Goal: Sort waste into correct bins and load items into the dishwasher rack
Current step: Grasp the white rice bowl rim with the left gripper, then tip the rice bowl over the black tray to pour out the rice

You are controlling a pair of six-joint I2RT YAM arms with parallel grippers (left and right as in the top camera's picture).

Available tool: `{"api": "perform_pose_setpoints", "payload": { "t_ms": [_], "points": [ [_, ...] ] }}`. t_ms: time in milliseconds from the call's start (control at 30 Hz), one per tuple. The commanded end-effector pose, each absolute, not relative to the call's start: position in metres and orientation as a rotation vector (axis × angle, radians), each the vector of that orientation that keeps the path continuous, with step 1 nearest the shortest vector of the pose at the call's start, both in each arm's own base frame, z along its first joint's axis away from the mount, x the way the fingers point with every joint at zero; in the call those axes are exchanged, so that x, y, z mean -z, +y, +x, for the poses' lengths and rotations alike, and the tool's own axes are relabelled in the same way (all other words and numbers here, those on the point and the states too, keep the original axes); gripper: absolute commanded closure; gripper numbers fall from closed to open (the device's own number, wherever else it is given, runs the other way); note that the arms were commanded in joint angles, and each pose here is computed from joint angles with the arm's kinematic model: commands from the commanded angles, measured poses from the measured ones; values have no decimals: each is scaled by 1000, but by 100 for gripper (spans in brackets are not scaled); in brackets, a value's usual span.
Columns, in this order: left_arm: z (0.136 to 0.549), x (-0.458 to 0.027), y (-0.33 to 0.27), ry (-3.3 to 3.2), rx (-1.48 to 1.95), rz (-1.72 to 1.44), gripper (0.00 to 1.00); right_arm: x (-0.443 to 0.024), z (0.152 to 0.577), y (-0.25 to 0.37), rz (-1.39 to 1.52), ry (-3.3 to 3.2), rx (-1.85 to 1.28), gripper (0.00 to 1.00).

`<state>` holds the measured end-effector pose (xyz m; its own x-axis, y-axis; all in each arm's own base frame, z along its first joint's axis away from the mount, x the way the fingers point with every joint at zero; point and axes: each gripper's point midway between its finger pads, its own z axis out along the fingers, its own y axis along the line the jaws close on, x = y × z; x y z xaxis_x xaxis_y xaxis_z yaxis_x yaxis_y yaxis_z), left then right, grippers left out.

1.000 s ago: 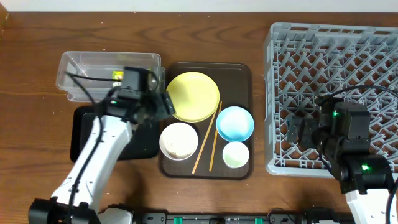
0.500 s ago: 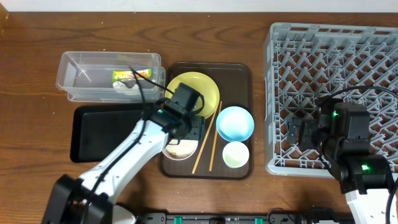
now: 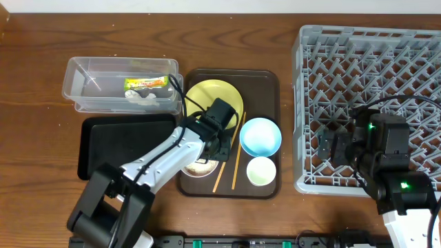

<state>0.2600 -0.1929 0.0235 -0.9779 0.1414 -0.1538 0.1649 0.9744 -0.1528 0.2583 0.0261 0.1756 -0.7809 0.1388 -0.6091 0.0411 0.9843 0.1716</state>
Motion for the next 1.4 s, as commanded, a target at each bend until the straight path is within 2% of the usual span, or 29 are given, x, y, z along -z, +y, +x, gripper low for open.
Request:
{"api": "perform_pose_setpoints", "payload": {
  "t_ms": [0,167,367,500,533,600,1067,1367],
  "points": [
    [256,-17,-191,2989,214,262,57,-184,260,26,134,2445,-205,1],
    [252,-7,-191,3021,197,265,61,-183,260,26,134,2446,-205,1],
    [252,-6,-191,3023,196,266,76,-182,258,26,136,2458,-204,1],
    [252,-7,-191,3022,197,266,81,-182,258,26,135,2457,-203,1],
    [252,-8,-192,3020,198,266,88,-182,258,26,135,2457,-203,1],
    [253,-11,-192,3016,202,266,93,-182,258,26,135,2458,-203,1],
    [254,-81,-188,2869,308,242,94,-181,257,26,135,2460,-203,1],
    [270,-116,-146,2793,386,82,94,-181,257,26,136,2461,-203,1]
  ]
}}
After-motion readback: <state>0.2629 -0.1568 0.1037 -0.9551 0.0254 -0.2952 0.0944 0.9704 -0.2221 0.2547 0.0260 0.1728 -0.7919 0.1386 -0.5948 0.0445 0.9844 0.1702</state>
